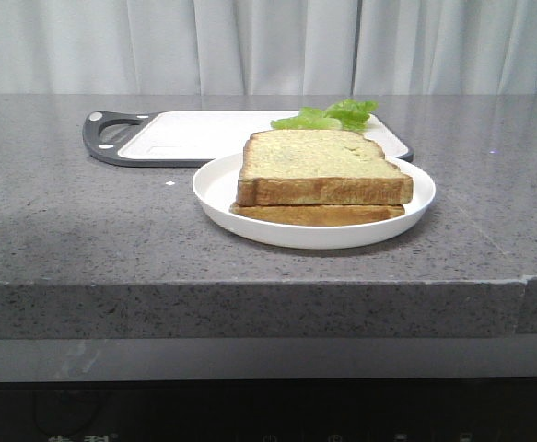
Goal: Left arm grabs bread, right arm adds lettuce
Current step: 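Lower the left gripper onto the top bread slice and close it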
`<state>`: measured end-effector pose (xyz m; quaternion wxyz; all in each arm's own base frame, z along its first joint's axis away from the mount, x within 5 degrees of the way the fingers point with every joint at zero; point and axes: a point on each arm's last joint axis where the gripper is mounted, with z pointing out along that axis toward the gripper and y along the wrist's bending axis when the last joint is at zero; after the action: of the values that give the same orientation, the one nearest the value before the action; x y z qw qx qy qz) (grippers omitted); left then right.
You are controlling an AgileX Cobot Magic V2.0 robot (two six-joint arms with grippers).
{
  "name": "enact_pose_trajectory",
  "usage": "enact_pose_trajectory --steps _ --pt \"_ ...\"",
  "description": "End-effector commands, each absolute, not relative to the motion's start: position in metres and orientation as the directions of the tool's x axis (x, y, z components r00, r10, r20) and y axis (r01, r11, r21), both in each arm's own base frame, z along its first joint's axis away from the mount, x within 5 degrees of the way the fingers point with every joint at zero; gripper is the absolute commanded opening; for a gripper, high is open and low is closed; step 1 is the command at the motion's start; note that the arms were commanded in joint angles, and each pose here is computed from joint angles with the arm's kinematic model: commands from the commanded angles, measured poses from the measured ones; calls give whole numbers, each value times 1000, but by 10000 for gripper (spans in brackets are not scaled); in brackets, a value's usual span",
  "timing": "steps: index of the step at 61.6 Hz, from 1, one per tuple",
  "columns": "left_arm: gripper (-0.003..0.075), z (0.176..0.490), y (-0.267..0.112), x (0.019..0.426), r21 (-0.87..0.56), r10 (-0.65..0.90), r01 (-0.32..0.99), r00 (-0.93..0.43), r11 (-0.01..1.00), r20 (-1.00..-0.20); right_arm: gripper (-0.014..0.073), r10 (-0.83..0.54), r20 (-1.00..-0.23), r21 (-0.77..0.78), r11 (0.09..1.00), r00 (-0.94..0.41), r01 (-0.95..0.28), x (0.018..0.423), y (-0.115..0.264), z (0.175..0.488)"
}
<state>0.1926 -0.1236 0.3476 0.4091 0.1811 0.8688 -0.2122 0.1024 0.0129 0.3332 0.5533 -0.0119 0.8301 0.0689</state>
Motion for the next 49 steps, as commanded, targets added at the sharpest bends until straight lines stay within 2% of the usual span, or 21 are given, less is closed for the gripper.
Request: enact_pose_trajectory --steps 1,10,19,32,49 --pt "406 362 -146 205 -280 115 512 -610 812 -784 417 61 -951 93 992 -305 -90 106 12 348" --pt "405 350 -177 233 -398 140 480 -757 782 -638 417 61 -951 93 992 -305 -90 106 12 348" --pt "405 340 -201 257 -471 148 446 -827 762 -543 417 65 -949 97 991 -309 -91 106 12 348" --pt "405 324 -222 286 -501 155 418 -861 758 -484 417 66 -949 98 991 -310 -91 106 12 348" --pt "405 299 -234 299 -534 144 370 -897 760 -417 417 66 -949 98 991 -309 -91 106 12 348"
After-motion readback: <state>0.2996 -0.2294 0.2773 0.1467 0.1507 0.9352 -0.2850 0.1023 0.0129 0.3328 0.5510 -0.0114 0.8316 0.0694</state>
